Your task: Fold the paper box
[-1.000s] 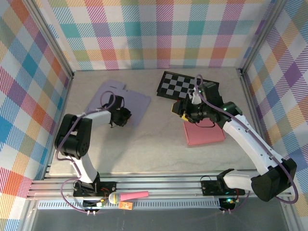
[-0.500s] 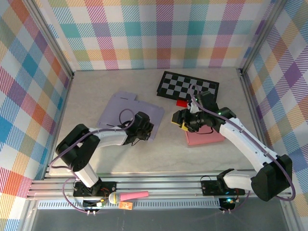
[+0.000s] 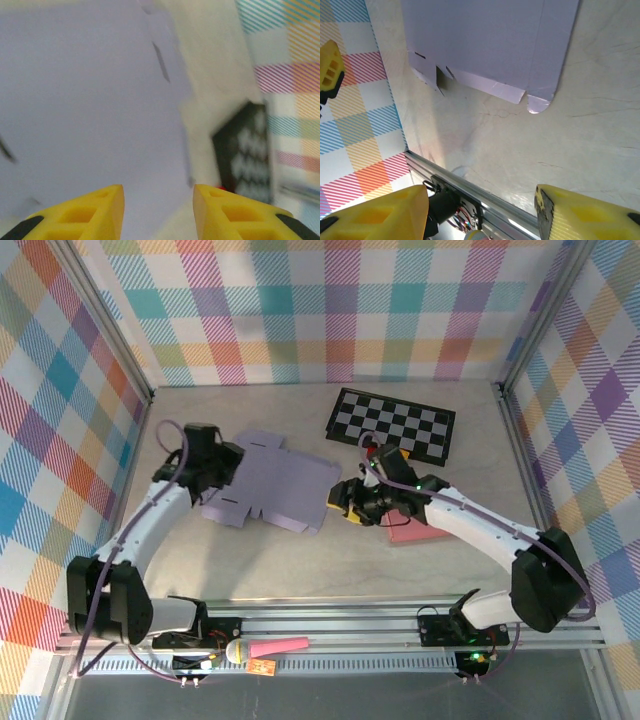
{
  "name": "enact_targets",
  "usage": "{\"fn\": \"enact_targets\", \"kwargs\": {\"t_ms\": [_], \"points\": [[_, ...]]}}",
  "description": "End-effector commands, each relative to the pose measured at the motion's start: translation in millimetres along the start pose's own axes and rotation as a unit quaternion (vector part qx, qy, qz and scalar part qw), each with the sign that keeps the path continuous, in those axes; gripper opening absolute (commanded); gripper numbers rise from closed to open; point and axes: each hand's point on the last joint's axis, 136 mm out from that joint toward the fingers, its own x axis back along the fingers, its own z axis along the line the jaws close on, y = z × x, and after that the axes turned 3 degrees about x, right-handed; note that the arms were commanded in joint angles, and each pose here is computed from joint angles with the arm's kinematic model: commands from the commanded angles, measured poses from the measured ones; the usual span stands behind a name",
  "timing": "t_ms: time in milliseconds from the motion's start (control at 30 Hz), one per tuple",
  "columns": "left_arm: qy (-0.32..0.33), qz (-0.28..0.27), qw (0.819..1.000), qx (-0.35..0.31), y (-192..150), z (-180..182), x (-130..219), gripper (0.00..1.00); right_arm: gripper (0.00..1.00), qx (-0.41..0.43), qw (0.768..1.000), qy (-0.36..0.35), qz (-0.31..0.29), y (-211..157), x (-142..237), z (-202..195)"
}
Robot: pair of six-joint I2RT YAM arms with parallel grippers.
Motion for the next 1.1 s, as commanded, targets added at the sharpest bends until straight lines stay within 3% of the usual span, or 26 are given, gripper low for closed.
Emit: {"fn": "enact_targets", "kwargs": {"t_ms": [0, 100, 233, 400, 667, 933, 1067], "points": [[0.1, 0.062, 0.989, -0.092, 1.2, 47.2, -23.7, 0.4, 0.59, -0.019, 0.998, 0.051, -0.036, 16.1, -8.8, 25.9], [0.12, 0.08, 0.982, -0.126, 10.4, 46.8, -52.0, 0.38, 0.58, -0.015, 0.999, 0.043, -0.027, 15.9, -12.9, 28.3], [0.148, 0.107, 0.976, -0.115, 2.6, 71.7, -79.9, 0.36, 0.58, -0.022, 0.999, 0.037, -0.015, 12.0, -15.8, 26.3], [0.138, 0.119, 0.981, -0.058, -25.6, 97.9, -81.7, 0.32, 0.58, -0.021, 0.999, 0.03, -0.013, 5.7, -14.1, 18.7], [0.097, 0.044, 0.989, 0.105, -71.3, 131.3, -53.3, 0.25, 0.58, -0.023, 1.0, 0.019, 0.001, -10.9, -15.5, -1.1], [0.018, 0.056, 0.983, 0.175, -133.4, 79.1, -33.2, 0.23, 0.58, -0.029, 0.999, 0.012, 0.014, -35.8, -34.6, -14.7], [-0.008, 0.088, 0.988, 0.128, -136.5, 48.8, -15.8, 0.29, 0.58, -0.039, 0.999, 0.018, 0.026, -48.3, -54.5, -17.3]]}}
